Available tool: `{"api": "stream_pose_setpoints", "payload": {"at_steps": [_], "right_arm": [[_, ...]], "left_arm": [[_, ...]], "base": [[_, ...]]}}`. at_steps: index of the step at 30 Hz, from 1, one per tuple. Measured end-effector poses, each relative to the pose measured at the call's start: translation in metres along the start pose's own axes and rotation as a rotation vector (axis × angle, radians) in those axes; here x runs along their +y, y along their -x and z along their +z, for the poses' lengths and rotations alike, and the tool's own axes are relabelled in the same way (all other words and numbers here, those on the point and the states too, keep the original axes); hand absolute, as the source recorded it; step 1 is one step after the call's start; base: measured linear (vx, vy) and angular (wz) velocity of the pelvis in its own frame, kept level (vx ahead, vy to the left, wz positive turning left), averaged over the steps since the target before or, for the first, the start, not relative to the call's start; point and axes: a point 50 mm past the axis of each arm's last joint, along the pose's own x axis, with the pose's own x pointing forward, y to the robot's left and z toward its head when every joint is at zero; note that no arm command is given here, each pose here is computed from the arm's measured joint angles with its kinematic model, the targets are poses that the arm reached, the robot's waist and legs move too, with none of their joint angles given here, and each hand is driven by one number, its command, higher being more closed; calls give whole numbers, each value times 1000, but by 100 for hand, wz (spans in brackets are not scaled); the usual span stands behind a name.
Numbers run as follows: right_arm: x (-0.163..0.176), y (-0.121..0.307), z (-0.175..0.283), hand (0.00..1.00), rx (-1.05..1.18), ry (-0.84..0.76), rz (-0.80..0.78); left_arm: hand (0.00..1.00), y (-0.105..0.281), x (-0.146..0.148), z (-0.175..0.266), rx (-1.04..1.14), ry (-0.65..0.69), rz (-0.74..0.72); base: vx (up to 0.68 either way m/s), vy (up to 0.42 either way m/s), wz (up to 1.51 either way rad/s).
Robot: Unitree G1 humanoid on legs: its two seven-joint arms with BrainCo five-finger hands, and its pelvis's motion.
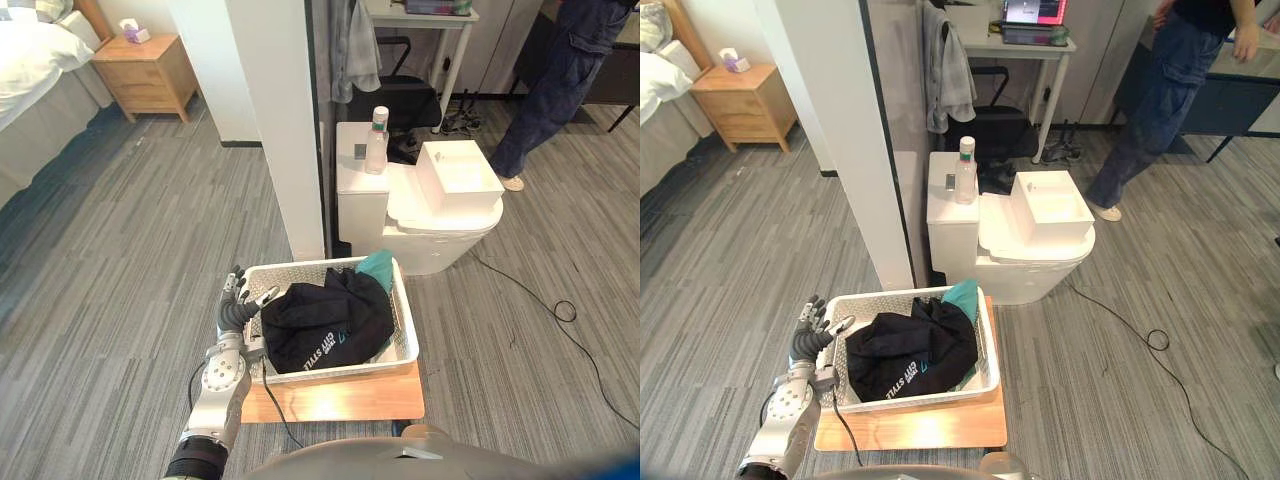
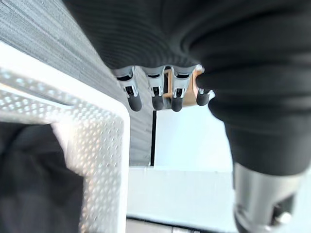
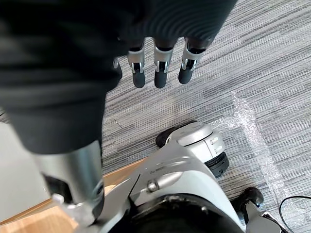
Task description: Tidy the bed and pick cloth on bed and put in laundry
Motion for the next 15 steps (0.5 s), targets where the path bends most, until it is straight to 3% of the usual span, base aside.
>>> {"api": "stream_pose_setpoints", "payload": {"at_steps": [3,8,15], "right_arm": [[1,0,1,0,-2,-7,6],[1,0,-3,0,17,-45,17],[2,-3,-3,0,35,-147,10]], "left_arm": [[0,8,21,-15,91,54,109],[0,48,68,-91,486,92,302],[0,143,82,-166,969,49,186]], "base": [[0,0,0],[-14,-20,13],[-48,-17,13]]}}
